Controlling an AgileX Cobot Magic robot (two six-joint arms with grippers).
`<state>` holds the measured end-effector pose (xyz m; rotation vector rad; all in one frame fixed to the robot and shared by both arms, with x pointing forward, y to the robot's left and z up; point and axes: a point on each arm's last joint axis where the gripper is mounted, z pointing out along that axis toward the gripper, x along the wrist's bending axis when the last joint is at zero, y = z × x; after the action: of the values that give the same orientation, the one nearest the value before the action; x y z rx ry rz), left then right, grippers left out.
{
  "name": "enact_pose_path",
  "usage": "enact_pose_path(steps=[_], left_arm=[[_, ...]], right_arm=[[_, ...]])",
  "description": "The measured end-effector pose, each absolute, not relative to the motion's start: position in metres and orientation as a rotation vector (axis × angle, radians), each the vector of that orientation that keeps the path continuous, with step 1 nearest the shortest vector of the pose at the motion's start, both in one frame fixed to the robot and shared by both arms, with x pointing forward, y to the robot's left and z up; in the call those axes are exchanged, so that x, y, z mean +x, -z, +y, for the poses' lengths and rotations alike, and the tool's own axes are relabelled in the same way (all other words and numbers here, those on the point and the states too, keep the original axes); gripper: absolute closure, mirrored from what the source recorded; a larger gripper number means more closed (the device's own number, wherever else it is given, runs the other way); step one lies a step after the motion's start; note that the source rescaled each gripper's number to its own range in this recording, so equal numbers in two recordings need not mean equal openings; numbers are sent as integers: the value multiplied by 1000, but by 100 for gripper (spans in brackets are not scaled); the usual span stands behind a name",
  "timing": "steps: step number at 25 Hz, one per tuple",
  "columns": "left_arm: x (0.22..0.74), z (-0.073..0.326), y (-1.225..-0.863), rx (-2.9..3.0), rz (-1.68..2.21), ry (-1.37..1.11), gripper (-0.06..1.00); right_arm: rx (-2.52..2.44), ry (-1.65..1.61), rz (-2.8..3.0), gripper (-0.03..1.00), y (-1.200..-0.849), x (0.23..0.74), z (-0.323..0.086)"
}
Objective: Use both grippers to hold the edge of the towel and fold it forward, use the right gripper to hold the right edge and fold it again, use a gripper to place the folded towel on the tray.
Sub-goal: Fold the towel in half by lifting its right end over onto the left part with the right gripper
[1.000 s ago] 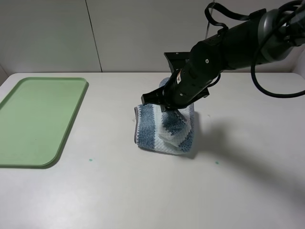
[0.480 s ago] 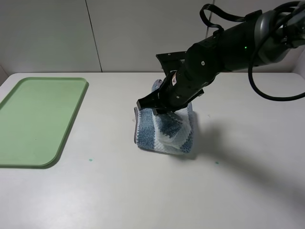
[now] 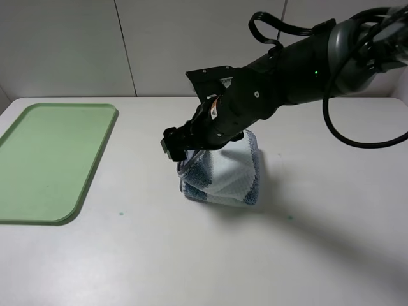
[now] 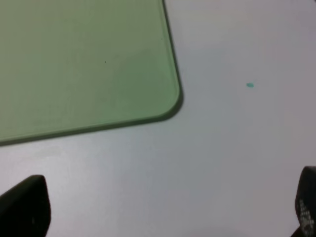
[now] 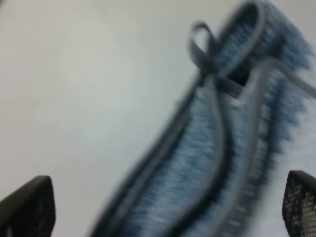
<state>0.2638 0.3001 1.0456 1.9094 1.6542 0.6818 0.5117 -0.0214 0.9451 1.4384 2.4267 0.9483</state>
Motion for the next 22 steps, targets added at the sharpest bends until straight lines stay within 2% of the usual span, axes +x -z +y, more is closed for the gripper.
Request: enact_pose_path(steps=[11,22], left_arm=[[264,300,-1046,1909,1654,-682,-5],[264,300,-1046,1909,1654,-682,-5]], right_arm=[[1416,-989,2432,-3,-949,506,-15],[1220,-938,2455,-3,-1004,491,-35]])
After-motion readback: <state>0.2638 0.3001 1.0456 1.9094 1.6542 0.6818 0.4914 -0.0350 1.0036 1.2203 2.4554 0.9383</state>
